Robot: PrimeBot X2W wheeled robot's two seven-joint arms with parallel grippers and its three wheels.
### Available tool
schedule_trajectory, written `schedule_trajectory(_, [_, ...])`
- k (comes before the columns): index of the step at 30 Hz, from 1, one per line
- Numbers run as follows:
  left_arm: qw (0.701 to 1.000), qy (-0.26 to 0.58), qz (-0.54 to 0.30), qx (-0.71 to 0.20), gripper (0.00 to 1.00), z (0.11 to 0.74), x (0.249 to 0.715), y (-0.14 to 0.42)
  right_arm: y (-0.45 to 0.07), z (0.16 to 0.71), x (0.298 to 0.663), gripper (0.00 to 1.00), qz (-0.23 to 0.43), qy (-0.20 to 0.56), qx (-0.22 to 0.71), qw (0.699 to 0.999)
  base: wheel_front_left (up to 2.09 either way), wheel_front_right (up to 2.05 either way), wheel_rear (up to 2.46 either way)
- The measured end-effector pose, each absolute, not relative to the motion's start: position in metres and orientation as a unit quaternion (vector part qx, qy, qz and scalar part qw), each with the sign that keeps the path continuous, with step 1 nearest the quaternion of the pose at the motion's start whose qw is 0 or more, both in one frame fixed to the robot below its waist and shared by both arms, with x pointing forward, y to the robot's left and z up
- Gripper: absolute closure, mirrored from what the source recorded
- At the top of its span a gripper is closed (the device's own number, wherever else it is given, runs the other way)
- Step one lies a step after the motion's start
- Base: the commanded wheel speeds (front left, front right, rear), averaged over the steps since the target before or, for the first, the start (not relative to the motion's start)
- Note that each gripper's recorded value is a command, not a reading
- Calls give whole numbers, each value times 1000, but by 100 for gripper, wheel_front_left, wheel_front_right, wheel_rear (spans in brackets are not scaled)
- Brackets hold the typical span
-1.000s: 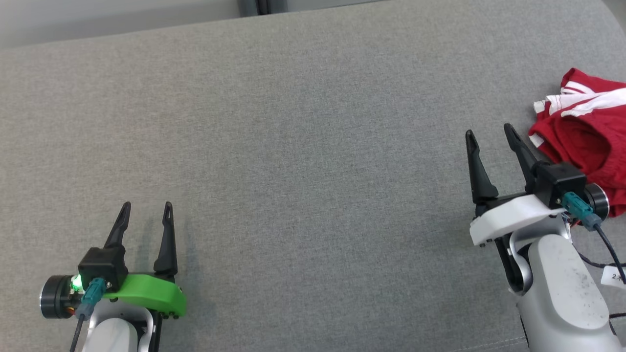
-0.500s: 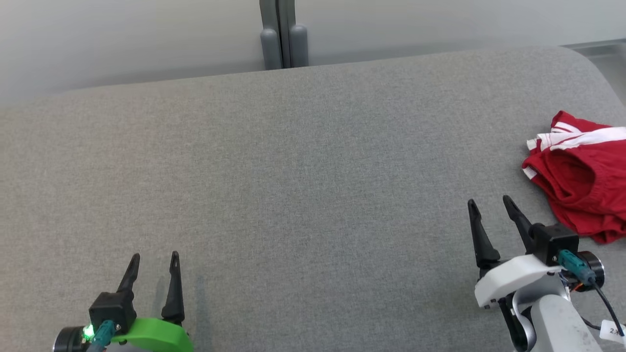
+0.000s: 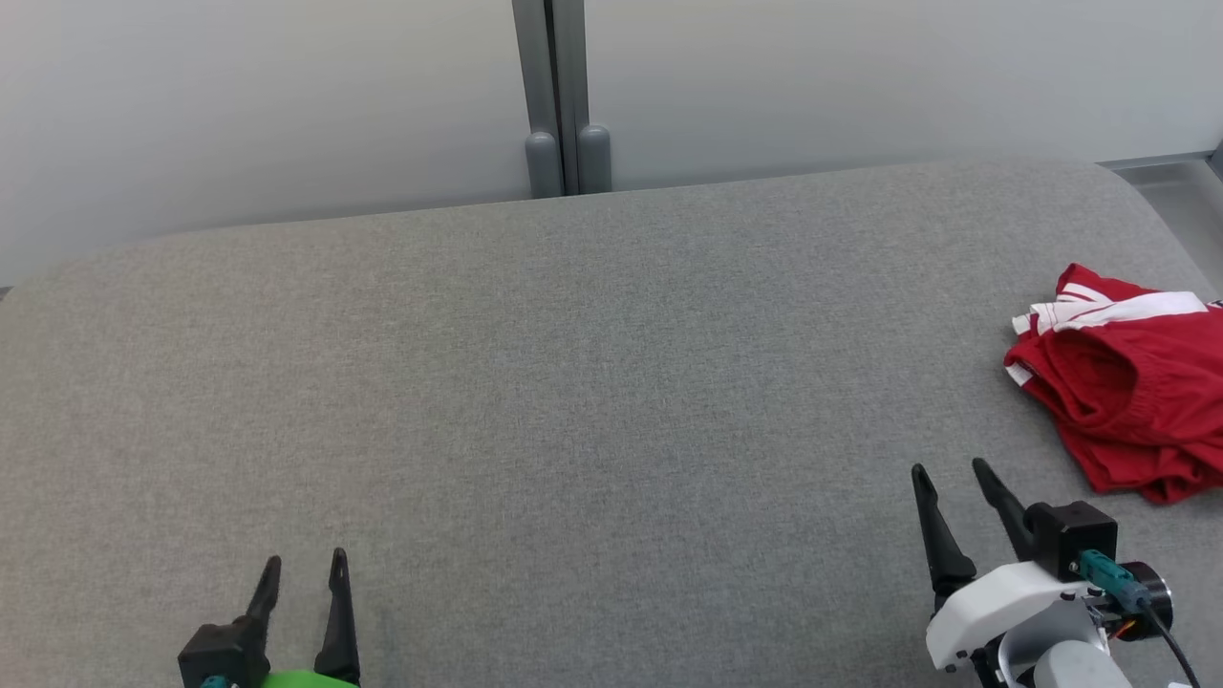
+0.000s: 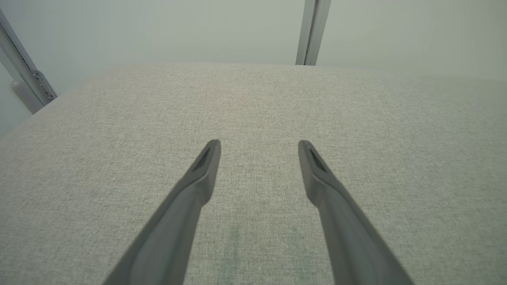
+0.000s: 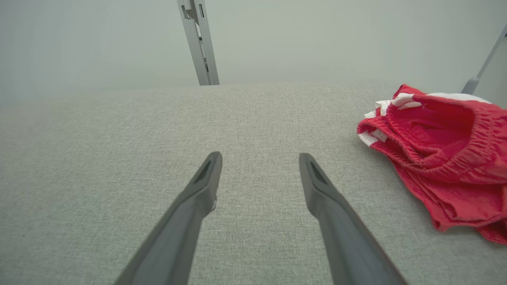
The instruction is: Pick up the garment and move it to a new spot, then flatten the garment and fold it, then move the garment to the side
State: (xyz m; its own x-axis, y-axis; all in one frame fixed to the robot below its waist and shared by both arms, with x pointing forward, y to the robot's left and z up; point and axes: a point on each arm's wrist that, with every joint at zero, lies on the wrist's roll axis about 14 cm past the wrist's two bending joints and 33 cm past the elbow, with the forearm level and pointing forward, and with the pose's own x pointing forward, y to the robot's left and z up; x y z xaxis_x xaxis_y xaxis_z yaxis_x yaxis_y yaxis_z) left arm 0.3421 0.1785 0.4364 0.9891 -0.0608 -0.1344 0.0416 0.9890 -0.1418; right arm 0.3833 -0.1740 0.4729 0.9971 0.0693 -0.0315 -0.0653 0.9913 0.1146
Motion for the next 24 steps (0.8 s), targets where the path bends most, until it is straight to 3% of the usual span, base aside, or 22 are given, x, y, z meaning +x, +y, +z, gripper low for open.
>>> schedule_trajectory(8, [989, 97, -10, -110, 100, 423, 337, 180, -177, 451, 374, 100, 16, 59, 97, 993, 0, 0, 0])
schedule_trajectory(24, [965, 92, 31, -245, 100, 430, 343, 190, -186, 460, 378, 100, -18, 51, 240, 969, 0, 0, 0])
